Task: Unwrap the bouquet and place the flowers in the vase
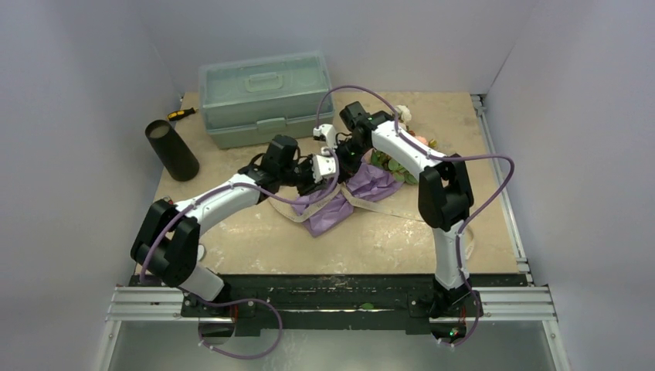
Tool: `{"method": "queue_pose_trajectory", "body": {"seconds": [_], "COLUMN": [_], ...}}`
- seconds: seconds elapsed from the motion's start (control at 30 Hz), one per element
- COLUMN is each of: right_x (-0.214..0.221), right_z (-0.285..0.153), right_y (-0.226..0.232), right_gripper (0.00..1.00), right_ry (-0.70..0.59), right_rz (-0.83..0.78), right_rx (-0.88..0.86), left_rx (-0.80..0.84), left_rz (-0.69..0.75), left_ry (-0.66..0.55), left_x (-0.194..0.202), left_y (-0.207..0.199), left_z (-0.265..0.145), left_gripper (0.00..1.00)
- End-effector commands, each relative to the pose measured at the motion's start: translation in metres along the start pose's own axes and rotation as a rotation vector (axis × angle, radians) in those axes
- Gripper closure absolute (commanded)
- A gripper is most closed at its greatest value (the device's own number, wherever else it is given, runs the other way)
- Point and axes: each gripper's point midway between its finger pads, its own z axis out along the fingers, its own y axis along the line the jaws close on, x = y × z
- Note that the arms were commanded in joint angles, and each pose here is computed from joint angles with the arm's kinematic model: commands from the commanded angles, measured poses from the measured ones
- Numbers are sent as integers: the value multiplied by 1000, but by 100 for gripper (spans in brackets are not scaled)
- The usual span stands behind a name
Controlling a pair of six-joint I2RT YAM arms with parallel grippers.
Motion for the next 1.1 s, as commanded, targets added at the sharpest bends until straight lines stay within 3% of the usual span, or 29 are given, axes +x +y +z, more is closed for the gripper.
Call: {"method": "queue_pose_trajectory", "body": {"seconds": [0.0, 0.2, 0.27, 0.47, 0.6, 0.7, 0.93, 1.07], "right_x": [-13, -17, -18, -17, -13, -12, -20, -13], "right_z": [-17, -20, -22, -25, -24, -27, -49, -57], "right_y": [5, 13, 15, 17, 17, 17, 30, 41], "right_gripper": [98, 94, 88, 84, 92, 100, 100, 100], "right_ry": [-58, -100, -107, -115, -107, -105, -147, -156], "right_rz": [-65, -78, -77, -68, -64, -67, -103, -142], "right_rx": [21, -3, -3, 2, -1, 5, -3, -13], "left_rx": [-125, -188, -185, -151, -155, -185, -260, -298], "left_rz": [-266, -452, -517, -672, -732, -755, -818, -870], "left_ry": [-142, -166, -173, -200, -176, -145, -62, -14], "left_x": [-26, -15, -13, -6, 8, 21, 47, 61], "left_y": [41, 51, 53, 49, 44, 44, 52, 54], "left_z": [-35, -28, -20, -2, 5, 9, 14, 17], "left_gripper": [67, 62, 58, 56, 57, 63, 91, 100]}}
